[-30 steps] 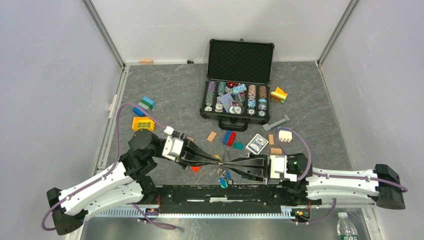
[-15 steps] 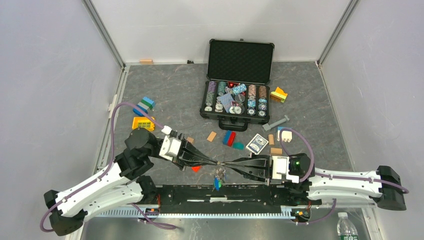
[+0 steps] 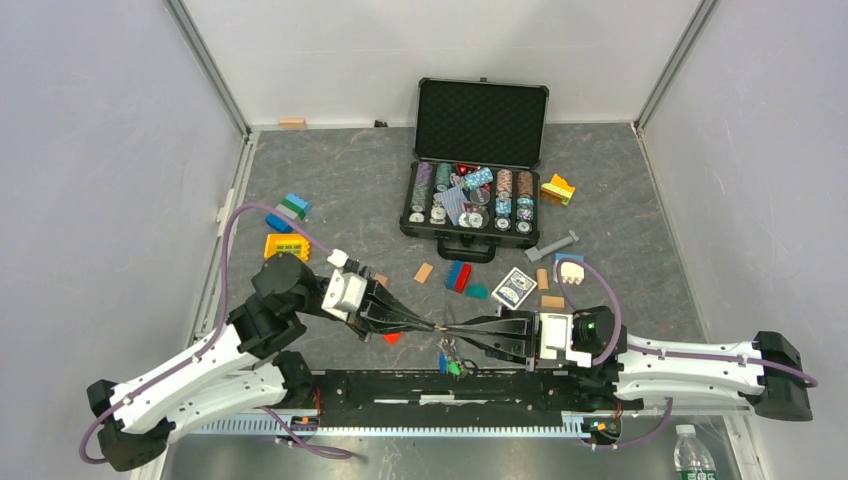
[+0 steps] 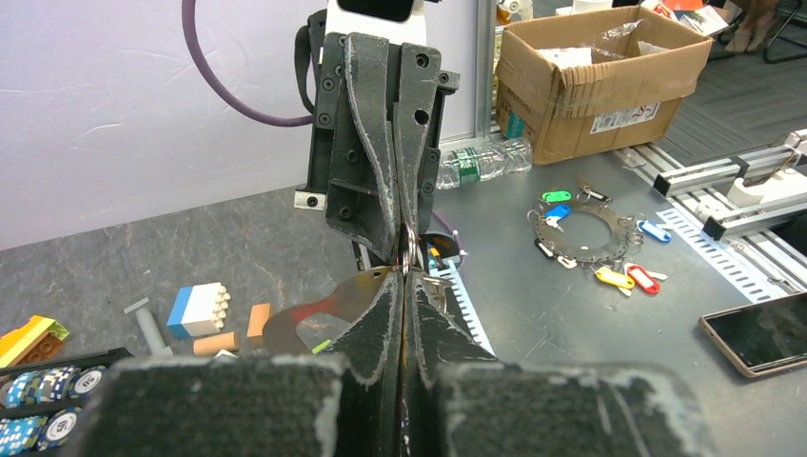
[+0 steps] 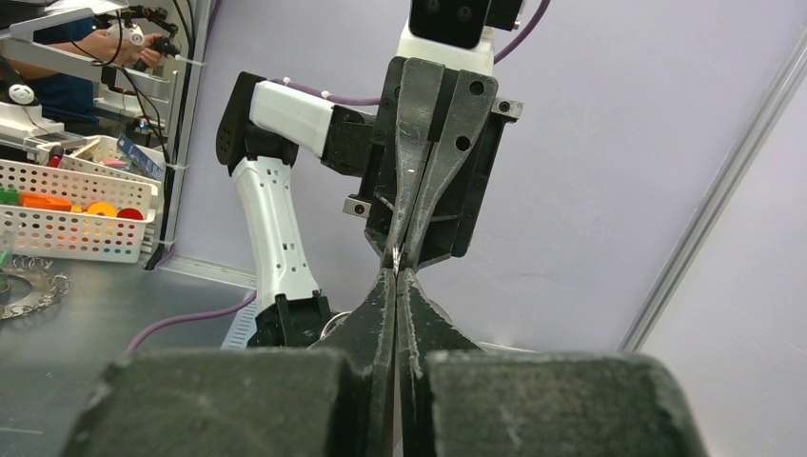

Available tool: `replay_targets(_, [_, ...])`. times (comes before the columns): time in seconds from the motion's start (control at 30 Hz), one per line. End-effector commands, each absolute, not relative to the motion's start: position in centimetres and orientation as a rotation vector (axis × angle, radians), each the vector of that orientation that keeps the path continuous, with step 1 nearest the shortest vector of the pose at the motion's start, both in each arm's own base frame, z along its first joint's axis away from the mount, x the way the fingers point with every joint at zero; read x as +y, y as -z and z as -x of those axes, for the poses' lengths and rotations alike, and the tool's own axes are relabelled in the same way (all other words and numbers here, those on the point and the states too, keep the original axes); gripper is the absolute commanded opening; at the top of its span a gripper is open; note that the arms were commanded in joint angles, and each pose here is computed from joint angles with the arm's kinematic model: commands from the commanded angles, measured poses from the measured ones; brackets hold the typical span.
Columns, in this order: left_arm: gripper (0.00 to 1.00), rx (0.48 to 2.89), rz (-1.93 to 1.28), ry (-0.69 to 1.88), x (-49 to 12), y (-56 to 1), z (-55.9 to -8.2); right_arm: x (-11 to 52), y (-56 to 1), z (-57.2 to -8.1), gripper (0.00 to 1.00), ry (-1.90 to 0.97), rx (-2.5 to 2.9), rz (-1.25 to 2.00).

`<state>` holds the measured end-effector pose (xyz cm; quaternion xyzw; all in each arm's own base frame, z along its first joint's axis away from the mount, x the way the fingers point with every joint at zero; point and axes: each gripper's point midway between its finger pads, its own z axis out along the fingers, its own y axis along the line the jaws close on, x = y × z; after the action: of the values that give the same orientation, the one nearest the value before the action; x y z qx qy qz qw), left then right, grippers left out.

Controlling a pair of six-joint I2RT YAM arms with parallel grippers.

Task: Remove the keys from the keyring
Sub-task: Remove the key from the keyring.

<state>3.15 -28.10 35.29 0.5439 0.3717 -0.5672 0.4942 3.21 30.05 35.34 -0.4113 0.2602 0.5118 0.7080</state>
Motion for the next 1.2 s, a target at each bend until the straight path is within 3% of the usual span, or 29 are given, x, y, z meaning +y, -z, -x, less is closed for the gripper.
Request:
replay_targets(0.0, [0.02,0.829,-1.329,1.355,-27.8,-37.1,-2.8,29.3,-37.3,-3.3,0.00,-1.123,0.530,0.859])
replay_targets(1.17, [0.02,0.964,-1.382,1.205,-27.1,-35.5,-4.4,29.7,-37.3,-6.2,0.00,-0.655,0.600,1.263])
